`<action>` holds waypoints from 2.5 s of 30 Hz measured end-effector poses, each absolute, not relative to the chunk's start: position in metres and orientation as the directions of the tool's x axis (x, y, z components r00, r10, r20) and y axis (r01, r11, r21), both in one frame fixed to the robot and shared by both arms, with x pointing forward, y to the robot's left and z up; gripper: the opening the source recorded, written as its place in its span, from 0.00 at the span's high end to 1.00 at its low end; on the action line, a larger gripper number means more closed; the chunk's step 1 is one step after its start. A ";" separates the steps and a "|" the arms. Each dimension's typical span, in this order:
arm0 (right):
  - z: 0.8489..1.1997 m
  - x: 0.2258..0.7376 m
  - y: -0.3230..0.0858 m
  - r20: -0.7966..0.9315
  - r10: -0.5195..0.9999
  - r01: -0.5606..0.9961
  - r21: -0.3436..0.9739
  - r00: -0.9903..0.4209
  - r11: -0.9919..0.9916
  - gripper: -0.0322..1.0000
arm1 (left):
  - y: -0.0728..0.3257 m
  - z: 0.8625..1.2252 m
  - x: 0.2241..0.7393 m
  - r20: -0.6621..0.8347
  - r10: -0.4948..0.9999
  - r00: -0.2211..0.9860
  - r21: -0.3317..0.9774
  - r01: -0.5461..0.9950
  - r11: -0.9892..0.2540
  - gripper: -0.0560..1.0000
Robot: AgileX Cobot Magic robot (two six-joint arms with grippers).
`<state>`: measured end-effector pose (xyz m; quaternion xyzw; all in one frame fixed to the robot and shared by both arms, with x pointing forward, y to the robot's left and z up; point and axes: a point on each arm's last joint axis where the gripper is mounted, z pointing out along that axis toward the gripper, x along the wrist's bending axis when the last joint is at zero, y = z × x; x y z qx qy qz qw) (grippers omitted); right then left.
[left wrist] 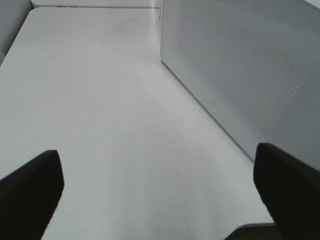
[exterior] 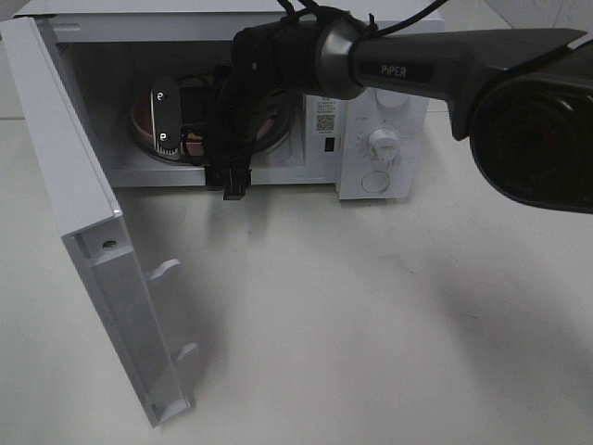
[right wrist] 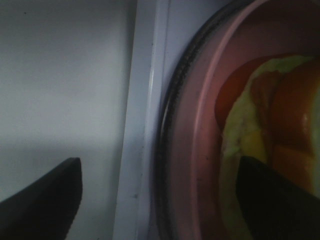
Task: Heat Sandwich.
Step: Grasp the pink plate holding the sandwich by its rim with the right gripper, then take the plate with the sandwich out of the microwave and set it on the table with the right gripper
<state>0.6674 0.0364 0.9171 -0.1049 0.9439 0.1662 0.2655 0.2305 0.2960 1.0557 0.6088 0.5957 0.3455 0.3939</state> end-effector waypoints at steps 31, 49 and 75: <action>0.923 0.664 0.015 -0.491 -0.126 -0.248 0.191 -0.862 0.950 0.88 | 0.296 1.056 0.230 -0.046 0.998 0.050 0.891 0.453 0.019 0.02; 0.929 0.657 0.013 -0.484 -0.173 -0.284 0.166 -0.858 0.944 0.88 | 0.296 1.056 0.230 -0.045 0.998 0.049 0.891 0.453 0.018 0.02; 0.936 0.631 -0.003 -0.529 -0.229 -0.360 0.158 -0.817 0.919 0.88 | 0.296 1.056 0.230 -0.045 0.998 0.049 0.891 0.453 0.018 0.02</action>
